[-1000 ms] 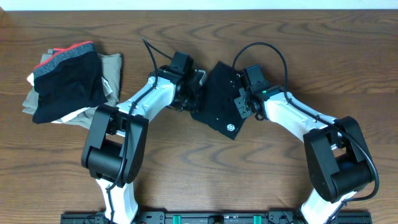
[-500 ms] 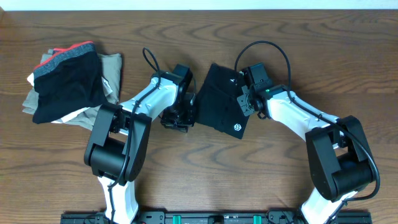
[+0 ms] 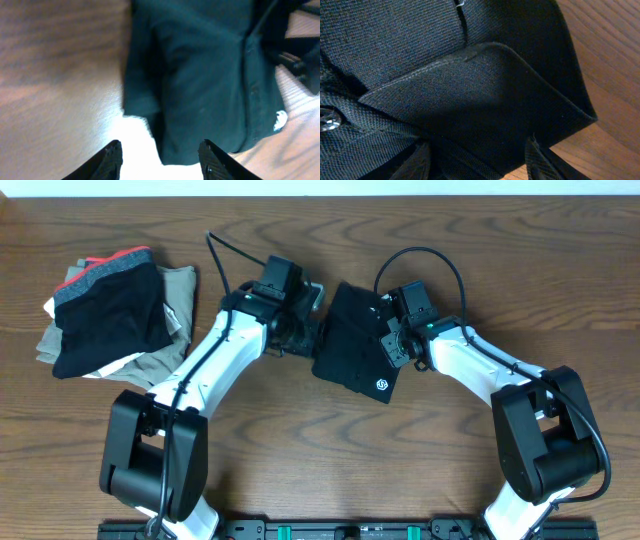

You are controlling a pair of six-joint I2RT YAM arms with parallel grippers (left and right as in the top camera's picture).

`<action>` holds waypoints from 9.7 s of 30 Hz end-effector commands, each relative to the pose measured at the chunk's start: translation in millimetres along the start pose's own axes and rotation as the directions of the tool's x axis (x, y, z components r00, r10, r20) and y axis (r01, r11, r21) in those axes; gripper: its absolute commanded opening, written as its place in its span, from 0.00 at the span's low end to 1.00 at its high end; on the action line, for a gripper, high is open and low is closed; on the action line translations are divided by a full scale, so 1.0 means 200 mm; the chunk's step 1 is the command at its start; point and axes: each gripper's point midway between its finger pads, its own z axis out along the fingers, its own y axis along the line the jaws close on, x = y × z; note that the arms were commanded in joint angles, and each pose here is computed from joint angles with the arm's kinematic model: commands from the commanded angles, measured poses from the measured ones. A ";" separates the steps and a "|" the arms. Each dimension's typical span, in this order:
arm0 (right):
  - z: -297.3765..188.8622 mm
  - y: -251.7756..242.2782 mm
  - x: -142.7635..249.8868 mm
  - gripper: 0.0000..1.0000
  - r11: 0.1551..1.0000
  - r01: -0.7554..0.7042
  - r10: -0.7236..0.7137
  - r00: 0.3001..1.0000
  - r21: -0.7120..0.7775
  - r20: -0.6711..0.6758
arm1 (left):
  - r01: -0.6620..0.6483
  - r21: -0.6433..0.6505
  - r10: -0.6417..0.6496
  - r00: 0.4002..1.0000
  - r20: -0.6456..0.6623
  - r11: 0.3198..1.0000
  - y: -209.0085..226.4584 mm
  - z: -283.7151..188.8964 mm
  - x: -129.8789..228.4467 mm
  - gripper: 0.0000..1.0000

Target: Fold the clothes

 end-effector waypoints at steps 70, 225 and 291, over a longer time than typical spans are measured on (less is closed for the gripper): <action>-0.91 -0.21 -0.08 0.65 0.992 -0.105 0.078 0.954 0.076 0.288 | 0.293 -0.584 -0.208 0.955 0.210 0.757 1.12 -1.00 -0.07 0.06; -0.31 0.95 0.03 0.27 0.670 0.037 -0.043 0.999 -0.742 0.011 | 0.798 -0.039 -0.798 0.597 -0.089 0.601 0.31 0.25 0.78 0.70; -0.85 0.11 0.04 0.32 0.865 -0.173 0.244 0.965 -0.471 0.095 | 0.839 -0.372 -0.626 0.545 0.558 0.398 1.77 -1.25 0.38 0.43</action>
